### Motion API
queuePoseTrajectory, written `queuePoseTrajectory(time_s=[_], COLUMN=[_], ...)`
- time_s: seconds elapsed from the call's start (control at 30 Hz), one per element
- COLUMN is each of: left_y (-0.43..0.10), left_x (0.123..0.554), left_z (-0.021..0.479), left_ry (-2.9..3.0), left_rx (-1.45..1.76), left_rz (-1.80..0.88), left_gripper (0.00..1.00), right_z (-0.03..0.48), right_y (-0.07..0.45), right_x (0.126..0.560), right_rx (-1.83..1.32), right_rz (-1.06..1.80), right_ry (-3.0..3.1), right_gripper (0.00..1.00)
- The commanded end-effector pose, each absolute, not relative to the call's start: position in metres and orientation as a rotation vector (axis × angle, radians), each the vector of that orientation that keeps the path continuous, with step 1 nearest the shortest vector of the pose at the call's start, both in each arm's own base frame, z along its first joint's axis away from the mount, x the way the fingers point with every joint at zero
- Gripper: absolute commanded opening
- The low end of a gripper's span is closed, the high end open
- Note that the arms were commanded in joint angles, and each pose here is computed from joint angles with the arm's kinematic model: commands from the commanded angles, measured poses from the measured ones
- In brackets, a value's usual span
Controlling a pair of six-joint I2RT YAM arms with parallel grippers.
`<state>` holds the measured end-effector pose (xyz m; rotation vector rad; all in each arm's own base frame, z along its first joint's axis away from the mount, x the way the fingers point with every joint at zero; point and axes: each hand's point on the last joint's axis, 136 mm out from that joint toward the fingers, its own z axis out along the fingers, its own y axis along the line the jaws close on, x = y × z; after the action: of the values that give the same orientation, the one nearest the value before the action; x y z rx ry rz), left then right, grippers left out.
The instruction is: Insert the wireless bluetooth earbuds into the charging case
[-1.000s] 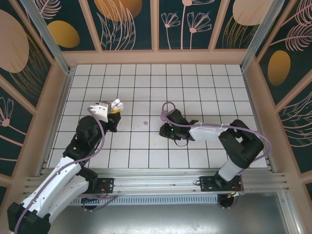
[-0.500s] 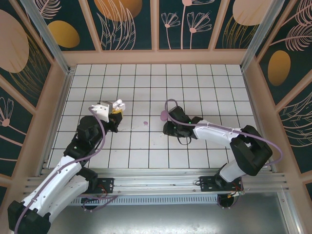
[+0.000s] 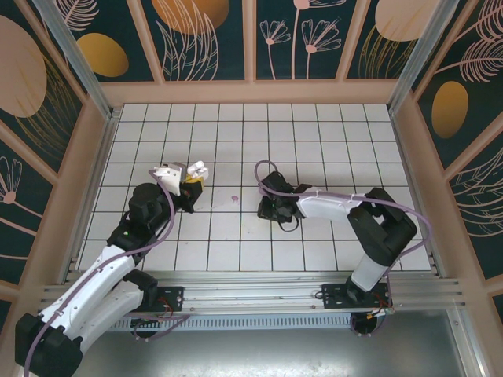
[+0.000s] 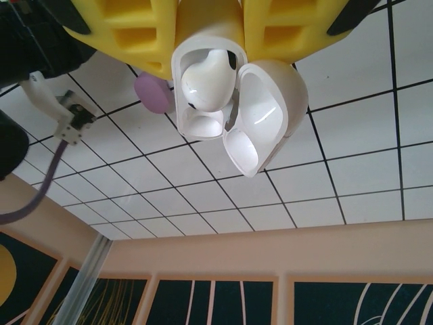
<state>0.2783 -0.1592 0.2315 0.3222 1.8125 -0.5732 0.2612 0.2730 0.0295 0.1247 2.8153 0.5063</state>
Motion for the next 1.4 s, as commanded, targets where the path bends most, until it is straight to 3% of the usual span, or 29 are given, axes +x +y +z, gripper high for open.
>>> queuePoseTrajectory(time_s=[0.0, 0.57, 0.93, 1.13, 1.37], left_y=[-0.163, -0.161, -0.161, -0.174, -0.203], left_x=[0.277, 0.277, 0.276, 0.269, 0.246], left_z=[0.238, 0.235, 0.236, 0.24, 0.253], left_ry=[1.772, 1.774, 1.773, 1.726, 1.586], left_rx=[0.332, 0.335, 0.345, 0.43, 0.636], left_rz=[-0.597, -0.581, -0.58, -0.64, -0.796], left_gripper=[0.0, 0.0, 0.0, 0.0, 0.0], right_z=[0.031, 0.014, 0.026, 0.075, 0.183], right_y=[0.283, 0.29, 0.293, 0.291, 0.296], right_x=[0.264, 0.259, 0.264, 0.279, 0.292], right_rx=[0.11, 0.031, -0.007, 0.001, -0.091], right_rz=[0.506, 0.423, 0.406, 0.448, 0.501], right_ry=[2.824, 2.889, 2.856, 2.705, 2.381], right_gripper=[0.34, 0.3, 0.16, 0.14, 0.13])
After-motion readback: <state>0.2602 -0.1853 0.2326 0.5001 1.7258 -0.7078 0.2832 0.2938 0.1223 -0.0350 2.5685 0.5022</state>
